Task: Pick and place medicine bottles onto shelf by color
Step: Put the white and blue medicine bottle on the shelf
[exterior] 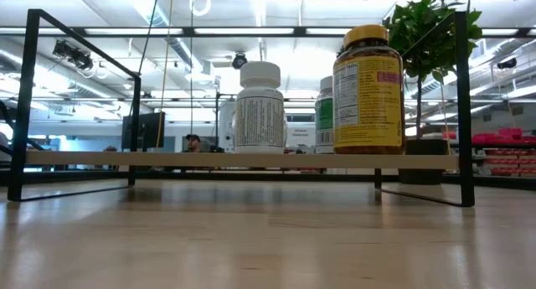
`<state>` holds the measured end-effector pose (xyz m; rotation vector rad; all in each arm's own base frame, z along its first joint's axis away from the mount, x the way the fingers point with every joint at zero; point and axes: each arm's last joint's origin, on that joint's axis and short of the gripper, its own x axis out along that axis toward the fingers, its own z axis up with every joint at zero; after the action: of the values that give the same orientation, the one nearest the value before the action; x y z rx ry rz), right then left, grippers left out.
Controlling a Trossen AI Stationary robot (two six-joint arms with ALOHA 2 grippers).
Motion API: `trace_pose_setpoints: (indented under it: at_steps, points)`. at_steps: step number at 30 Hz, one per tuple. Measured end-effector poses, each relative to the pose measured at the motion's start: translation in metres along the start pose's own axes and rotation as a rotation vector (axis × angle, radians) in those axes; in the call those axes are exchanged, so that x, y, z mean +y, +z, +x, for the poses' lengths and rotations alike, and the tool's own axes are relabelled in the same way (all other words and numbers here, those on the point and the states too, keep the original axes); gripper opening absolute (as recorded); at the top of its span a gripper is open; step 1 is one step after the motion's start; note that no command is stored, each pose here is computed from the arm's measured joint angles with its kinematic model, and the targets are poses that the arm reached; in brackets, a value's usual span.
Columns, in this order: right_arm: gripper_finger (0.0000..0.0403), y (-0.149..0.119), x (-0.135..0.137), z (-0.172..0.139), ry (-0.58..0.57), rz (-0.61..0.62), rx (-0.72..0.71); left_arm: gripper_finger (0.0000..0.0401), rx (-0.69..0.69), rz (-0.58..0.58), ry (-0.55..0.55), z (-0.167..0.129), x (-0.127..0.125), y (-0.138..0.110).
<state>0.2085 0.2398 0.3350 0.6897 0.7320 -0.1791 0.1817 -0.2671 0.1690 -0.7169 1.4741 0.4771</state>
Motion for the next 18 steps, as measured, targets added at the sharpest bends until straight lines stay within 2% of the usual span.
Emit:
trace_pose_setpoints:
  at_steps: [2,4,13,16,18]
  points:
    - [0.0293,0.000,0.000,0.000,0.001,0.000,-0.001,0.0315,-0.005,0.063,0.023,-0.003,0.001,-0.003]
    - [0.0293,0.000,0.000,0.000,0.001,0.000,-0.001,0.0326,-0.004,0.207,0.056,-0.007,0.003,-0.007]
    - [0.0293,0.000,0.000,0.000,0.001,-0.008,0.000,0.0334,0.053,1.190,0.176,-0.036,0.003,-0.021]
    - [0.0293,0.000,0.000,0.000,0.001,0.004,0.000,0.0334,0.016,1.464,0.206,-0.045,0.000,-0.024]
    - [0.0293,-0.001,0.000,0.000,0.002,0.015,0.000,0.0334,-0.032,1.588,0.223,-0.047,-0.002,-0.023]
